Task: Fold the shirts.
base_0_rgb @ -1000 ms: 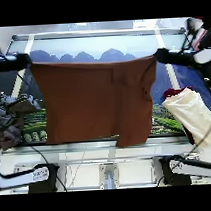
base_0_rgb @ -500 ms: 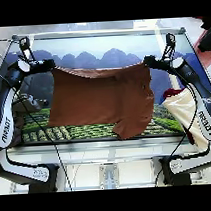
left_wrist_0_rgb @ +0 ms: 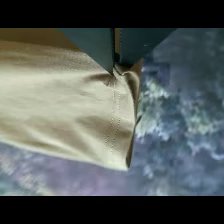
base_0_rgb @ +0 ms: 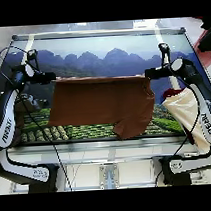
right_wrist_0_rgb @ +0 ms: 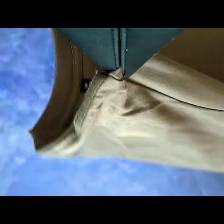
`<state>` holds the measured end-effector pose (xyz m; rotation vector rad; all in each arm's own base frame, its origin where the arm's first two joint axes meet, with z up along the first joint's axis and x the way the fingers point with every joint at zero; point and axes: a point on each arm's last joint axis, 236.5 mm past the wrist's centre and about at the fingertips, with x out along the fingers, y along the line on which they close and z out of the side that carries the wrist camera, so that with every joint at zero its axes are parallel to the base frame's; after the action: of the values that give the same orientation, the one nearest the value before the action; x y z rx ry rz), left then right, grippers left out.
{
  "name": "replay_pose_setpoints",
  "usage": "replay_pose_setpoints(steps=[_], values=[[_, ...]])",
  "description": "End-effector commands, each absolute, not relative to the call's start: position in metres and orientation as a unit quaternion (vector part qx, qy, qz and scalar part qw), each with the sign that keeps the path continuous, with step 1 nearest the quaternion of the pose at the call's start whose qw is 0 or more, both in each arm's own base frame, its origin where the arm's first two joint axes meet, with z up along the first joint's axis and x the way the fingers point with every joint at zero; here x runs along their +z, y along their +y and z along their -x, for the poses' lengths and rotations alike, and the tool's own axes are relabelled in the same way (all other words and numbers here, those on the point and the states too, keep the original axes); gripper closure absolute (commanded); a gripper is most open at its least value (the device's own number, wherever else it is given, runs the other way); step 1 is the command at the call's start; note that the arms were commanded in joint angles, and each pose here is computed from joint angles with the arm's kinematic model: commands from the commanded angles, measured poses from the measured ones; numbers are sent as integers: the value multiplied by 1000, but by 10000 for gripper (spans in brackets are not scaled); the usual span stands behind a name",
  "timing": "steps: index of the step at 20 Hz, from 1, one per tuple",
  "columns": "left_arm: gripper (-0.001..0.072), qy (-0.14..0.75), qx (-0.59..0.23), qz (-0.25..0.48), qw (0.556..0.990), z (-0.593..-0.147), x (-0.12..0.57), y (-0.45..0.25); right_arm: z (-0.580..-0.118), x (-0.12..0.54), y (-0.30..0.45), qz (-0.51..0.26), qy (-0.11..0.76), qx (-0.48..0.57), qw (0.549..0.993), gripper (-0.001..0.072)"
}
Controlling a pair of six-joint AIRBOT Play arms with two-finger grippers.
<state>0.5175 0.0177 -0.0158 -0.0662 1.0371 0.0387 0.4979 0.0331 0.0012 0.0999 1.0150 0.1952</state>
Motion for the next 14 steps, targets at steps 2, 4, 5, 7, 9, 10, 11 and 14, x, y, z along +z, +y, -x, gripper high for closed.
replay_pose_setpoints(steps=[2,4,5,7,9,10,11,14], values=[[694,545,33,36,837,-488,-49,21,-461,-45,36,-39,543,90,834,687],[693,549,27,51,834,-485,-54,14,-453,-64,47,-46,546,93,831,686],[694,548,24,59,834,-485,-54,11,-452,-70,53,-46,543,95,833,686],[693,543,22,68,837,-488,-53,8,-452,-76,61,-43,535,98,838,686],[693,542,22,70,837,-489,-53,8,-452,-78,63,-45,533,99,839,685],[693,542,22,70,837,-488,-53,8,-452,-78,63,-44,534,99,839,686],[694,542,21,70,837,-488,-53,8,-452,-78,63,-43,534,99,839,685],[693,545,21,70,836,-487,-53,7,-451,-78,62,-41,535,97,838,685]])
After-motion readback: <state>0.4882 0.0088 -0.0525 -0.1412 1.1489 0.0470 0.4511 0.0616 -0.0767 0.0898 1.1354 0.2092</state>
